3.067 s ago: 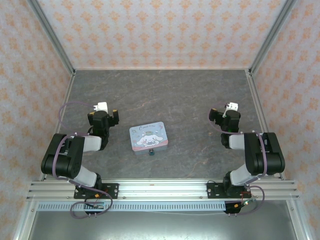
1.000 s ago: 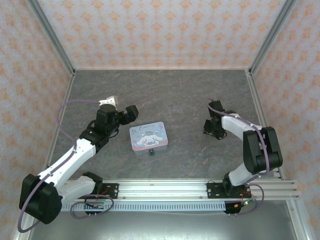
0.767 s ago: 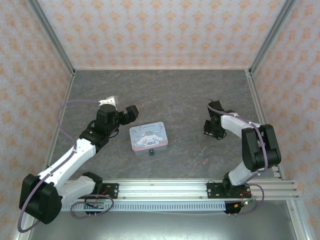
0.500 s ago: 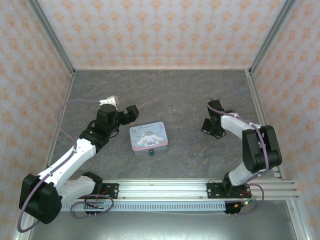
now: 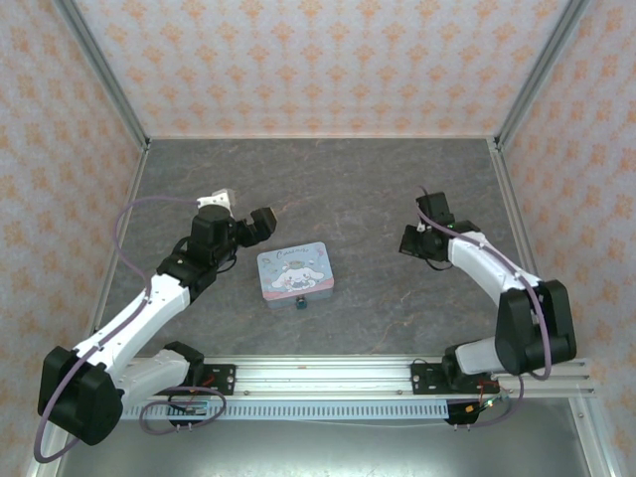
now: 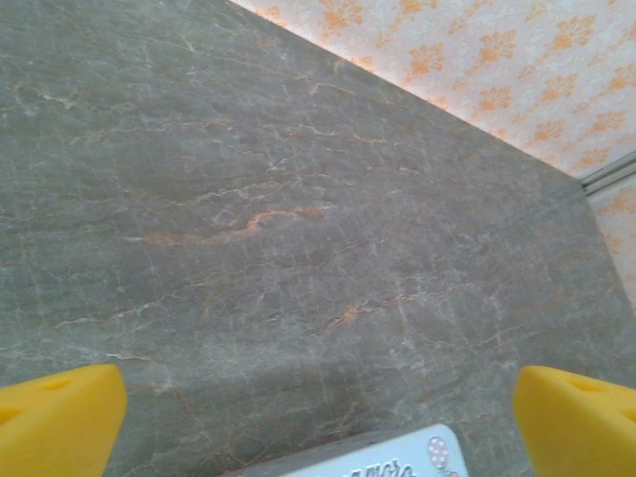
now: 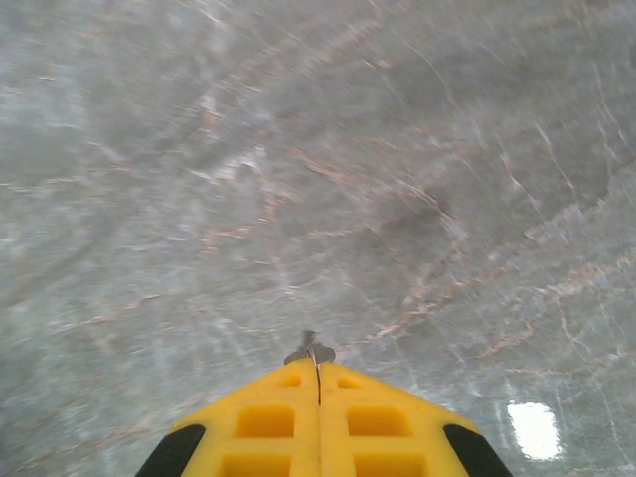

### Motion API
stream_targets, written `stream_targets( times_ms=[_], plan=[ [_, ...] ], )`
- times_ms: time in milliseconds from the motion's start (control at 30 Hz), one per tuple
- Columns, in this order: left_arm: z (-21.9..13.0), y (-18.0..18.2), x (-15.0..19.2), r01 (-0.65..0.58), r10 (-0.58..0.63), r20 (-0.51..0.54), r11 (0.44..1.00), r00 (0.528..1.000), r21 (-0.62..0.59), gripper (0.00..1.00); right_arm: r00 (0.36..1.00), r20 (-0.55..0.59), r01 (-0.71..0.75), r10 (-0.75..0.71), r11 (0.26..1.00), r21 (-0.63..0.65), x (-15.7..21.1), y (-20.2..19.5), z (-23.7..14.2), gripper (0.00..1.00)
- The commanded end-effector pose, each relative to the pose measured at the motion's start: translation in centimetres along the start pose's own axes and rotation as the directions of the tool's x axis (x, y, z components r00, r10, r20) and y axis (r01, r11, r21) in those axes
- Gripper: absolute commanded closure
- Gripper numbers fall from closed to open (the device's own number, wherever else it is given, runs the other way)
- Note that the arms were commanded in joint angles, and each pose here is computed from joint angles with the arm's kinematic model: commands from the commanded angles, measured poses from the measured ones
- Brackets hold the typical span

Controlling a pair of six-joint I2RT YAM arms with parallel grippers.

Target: Unlock the padlock with the key

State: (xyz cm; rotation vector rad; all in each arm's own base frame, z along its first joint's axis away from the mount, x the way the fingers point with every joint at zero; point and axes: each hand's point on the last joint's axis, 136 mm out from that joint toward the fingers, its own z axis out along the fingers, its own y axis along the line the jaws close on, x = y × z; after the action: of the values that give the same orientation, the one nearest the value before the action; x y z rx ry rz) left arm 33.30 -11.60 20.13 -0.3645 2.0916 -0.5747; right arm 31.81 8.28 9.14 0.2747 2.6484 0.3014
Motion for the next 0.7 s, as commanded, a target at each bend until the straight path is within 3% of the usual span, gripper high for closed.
stream_targets(
  times_ms=[0, 200, 367, 500, 667],
  plan=[
    [-1.1, -3.4, -1.6, 0.106, -0.105, -0.012, 0.987, 0.994, 0.122, 0.00, 0.994, 0.091, 0.078, -0.065, 0.986, -0.147, -1.9, 3.2, -2.6, 1.00],
    [-0.3, -8.1, -1.7, 0.400, -0.362, -0.177, 0.871, 0.915, 0.284, 0.00, 0.980, 0.187, 0.139, -0.075, 0.924, -0.357, -3.5, 8.1, -6.6, 1.00],
    [0.0, -11.1, -2.6, 0.500, -0.439, -0.240, 0.788, 0.866, 0.359, 0.01, 0.978, 0.203, 0.133, -0.037, 0.866, -0.482, -4.1, 11.9, -8.8, 1.00],
    [-1.3, -14.5, -4.4, 0.404, -0.372, -0.171, 0.751, 0.912, 0.522, 0.02, 0.982, 0.091, -0.084, 0.166, 0.809, -0.581, -5.2, 13.7, -9.6, 1.00],
    [-3.9, -17.8, -6.1, 0.122, -0.202, 0.040, 0.723, 0.978, 0.680, 0.02, 0.950, -0.029, -0.253, 0.311, 0.713, -0.654, -6.7, 15.6, -11.4, 1.00]
  ],
)
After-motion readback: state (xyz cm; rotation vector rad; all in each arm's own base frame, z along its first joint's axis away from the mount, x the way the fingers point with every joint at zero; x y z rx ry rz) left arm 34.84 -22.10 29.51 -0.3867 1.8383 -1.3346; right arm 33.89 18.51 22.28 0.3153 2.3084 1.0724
